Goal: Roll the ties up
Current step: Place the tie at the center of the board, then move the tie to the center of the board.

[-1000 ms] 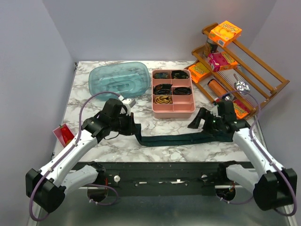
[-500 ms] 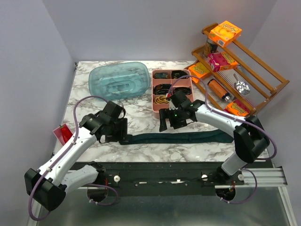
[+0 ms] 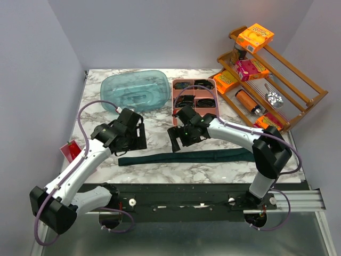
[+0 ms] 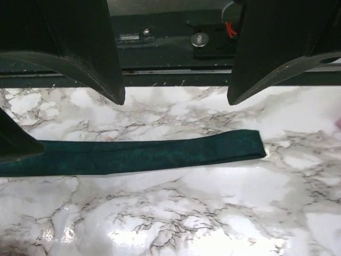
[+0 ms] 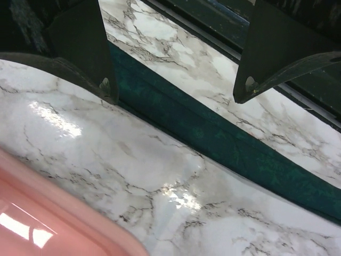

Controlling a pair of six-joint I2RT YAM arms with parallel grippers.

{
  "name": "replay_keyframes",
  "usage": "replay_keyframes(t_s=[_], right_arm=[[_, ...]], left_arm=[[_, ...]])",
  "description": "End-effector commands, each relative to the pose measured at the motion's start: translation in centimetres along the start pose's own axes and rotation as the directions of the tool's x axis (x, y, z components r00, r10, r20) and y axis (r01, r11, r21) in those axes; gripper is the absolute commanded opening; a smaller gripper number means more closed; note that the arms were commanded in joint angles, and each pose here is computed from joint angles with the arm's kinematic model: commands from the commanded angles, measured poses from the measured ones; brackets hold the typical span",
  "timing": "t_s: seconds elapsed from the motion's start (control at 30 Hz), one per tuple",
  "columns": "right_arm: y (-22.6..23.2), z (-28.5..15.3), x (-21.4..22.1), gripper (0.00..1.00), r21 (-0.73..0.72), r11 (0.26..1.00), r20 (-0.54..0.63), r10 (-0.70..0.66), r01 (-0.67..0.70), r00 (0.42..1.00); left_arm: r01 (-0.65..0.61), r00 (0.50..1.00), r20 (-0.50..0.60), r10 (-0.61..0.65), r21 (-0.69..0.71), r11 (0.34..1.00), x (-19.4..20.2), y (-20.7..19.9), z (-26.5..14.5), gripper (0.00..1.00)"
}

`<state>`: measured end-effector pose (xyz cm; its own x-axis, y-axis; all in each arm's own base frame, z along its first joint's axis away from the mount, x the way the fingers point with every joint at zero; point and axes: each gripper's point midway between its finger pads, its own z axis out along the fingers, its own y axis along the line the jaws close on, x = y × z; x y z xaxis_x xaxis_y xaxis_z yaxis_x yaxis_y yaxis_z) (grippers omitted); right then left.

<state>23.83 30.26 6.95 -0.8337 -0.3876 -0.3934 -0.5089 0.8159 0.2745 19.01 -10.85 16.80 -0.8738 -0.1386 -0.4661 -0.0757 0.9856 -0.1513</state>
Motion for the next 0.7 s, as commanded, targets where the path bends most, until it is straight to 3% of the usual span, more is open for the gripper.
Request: replay_keyframes(t_s=[0.0, 0.2, 0.53, 0.67], right_arm=[[1.5, 1.0, -1.2, 0.87, 0.003, 0.996, 0.017, -0.087, 0.087, 0.996], [2.0, 3.2, -0.4, 0.82, 0.006, 0.992, -0.023, -0.123, 0.124, 0.992], [1.0, 4.8, -0.7, 0.83, 0.058, 0.992, -0.038, -0.111, 0.113, 0.993], [0.8, 4.9, -0.9, 0.83, 0.074, 0.992, -0.033, -0.104, 0.106, 0.994]], left_arm=[[0.037, 0.999, -0.008, -0.036, 0.123, 0.992, -0.1, -3.1, 3.9, 0.85], [0.112, 0.992, -0.079, -0.097, 0.232, 0.966, 2.6, -5.2, 8.3, 0.73], [0.142, 0.968, -0.229, -0.103, 0.161, 0.977, 8.7, -3.0, 12.2, 0.37], [0.117, 0.970, -0.228, -0.090, 0.107, 0.987, 8.9, -2.2, 13.6, 0.35]])
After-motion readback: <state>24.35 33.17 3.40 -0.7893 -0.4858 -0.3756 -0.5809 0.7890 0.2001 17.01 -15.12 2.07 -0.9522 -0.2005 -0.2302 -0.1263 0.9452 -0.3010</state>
